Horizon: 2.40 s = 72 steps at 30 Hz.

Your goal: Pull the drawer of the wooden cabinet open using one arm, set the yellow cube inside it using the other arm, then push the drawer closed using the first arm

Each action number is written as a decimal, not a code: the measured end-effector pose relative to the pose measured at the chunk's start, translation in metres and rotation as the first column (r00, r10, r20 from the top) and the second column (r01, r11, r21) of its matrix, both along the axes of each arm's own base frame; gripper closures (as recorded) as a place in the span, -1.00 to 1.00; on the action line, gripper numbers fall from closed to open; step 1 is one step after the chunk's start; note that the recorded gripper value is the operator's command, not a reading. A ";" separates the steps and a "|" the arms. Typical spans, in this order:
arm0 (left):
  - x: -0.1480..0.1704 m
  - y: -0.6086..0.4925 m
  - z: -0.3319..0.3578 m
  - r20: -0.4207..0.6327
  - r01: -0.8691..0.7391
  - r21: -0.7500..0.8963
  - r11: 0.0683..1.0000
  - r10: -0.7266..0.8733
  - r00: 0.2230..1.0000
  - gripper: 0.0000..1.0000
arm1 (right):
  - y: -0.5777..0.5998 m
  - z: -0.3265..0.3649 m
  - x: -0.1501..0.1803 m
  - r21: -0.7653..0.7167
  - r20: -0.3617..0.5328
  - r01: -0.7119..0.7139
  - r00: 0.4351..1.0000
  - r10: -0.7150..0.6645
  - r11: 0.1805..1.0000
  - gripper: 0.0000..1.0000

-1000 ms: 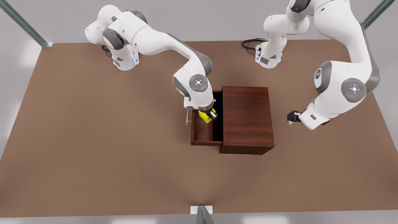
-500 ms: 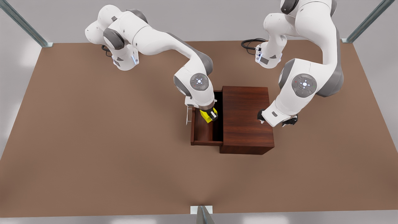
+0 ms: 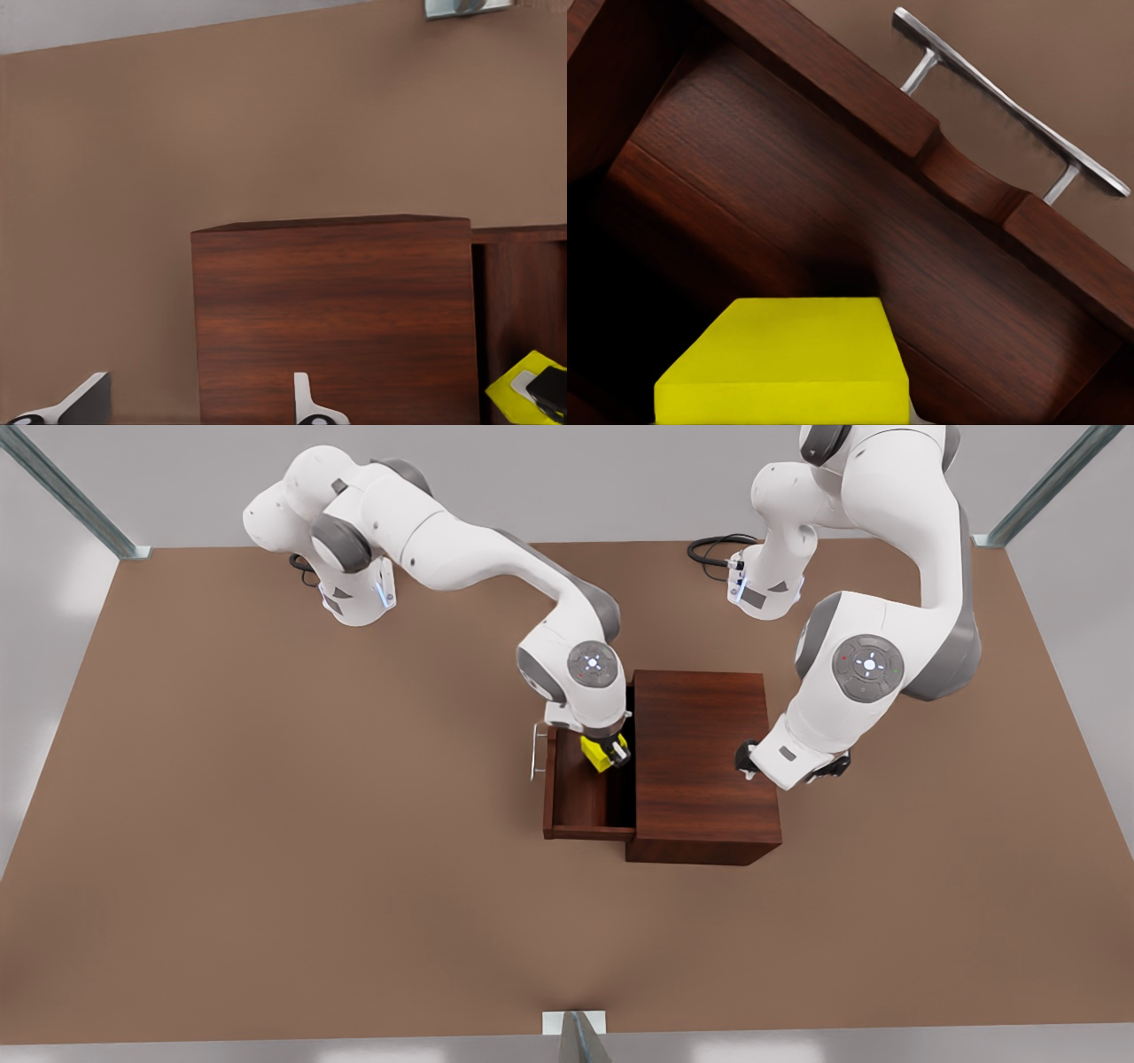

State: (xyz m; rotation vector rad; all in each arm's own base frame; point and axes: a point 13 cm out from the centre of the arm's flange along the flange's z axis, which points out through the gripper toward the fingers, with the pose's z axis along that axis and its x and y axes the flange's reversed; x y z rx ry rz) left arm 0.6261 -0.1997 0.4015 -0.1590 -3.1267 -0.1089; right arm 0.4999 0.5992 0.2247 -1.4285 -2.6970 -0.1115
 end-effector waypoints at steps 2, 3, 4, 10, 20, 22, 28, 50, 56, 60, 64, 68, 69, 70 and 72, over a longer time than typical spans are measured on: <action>0.000 0.000 0.000 0.000 -0.007 0.001 1.000 0.007 1.000 -1.00 | 0.004 -0.011 -0.006 -0.013 0.002 -0.006 1.000 0.006 1.000 -1.00; 0.000 0.001 0.000 0.000 -0.011 0.002 1.000 0.011 1.000 -1.00 | 0.006 -0.013 -0.007 -0.016 0.004 -0.007 1.000 0.007 1.000 -1.00; 0.001 0.003 0.000 0.000 -0.018 0.002 1.000 0.018 1.000 -1.00 | 0.008 -0.014 -0.008 -0.016 0.005 -0.005 1.000 0.006 1.000 -1.00; 0.002 0.007 -0.001 0.001 -0.038 0.004 0.999 0.038 0.999 -1.00 | 0.009 -0.008 -0.006 -0.007 0.014 0.010 1.000 -0.010 1.000 -1.00; 0.002 0.008 -0.001 0.003 -0.055 0.006 0.998 0.055 0.998 -1.00 | 0.009 0.014 -0.004 0.013 0.027 0.027 0.999 -0.027 1.000 -1.00; 0.002 0.008 -0.001 0.003 -0.057 0.007 0.998 0.057 0.998 -1.00 | 0.005 0.010 -0.004 0.006 0.021 0.030 0.999 -0.030 1.000 -1.00; 0.002 0.008 -0.001 0.002 -0.064 0.007 0.998 0.064 0.998 -1.00 | -0.005 -0.004 -0.012 -0.017 0.005 0.032 0.999 -0.032 0.999 -1.00; 0.001 0.008 -0.003 0.001 -0.072 0.010 0.997 0.072 0.997 -1.00 | -0.011 -0.045 -0.018 -0.018 0.019 0.031 0.999 -0.030 0.999 -1.00; -0.006 -0.014 -0.003 -0.001 -0.043 0.007 0.999 0.043 0.999 -1.00 | -0.011 0.003 -0.015 0.012 0.043 0.033 0.999 -0.033 0.999 -1.00; -0.007 -0.065 -0.015 -0.002 0.006 -0.005 1.000 -0.006 1.000 -1.00 | -0.041 0.084 0.004 0.041 0.071 0.067 0.995 -0.070 0.997 -1.00; -0.011 -0.134 -0.042 -0.007 0.042 -0.014 0.999 -0.043 0.999 -1.00 | -0.173 0.178 0.065 0.028 0.067 0.205 0.976 -0.206 0.978 -1.00; -0.033 -0.231 -0.079 0.019 0.064 -0.024 0.998 -0.064 0.998 -1.00 | -0.486 0.206 0.137 -0.093 -0.013 0.462 0.885 -0.465 0.882 -1.00; -0.042 -0.261 -0.076 0.044 0.066 -0.040 0.997 -0.064 0.997 -1.00 | -0.541 0.195 0.127 -0.138 -0.040 0.462 0.881 -0.471 0.876 -1.00; -0.055 -0.293 -0.081 0.066 0.066 -0.050 0.997 -0.063 0.996 -1.00 | -0.572 0.180 0.113 -0.174 -0.068 0.434 0.890 -0.450 0.884 -1.00; -0.084 -0.353 -0.108 0.105 0.064 -0.052 0.997 -0.058 0.993 -1.00 | -0.618 0.167 0.098 -0.201 -0.097 0.362 0.917 -0.386 0.910 -1.00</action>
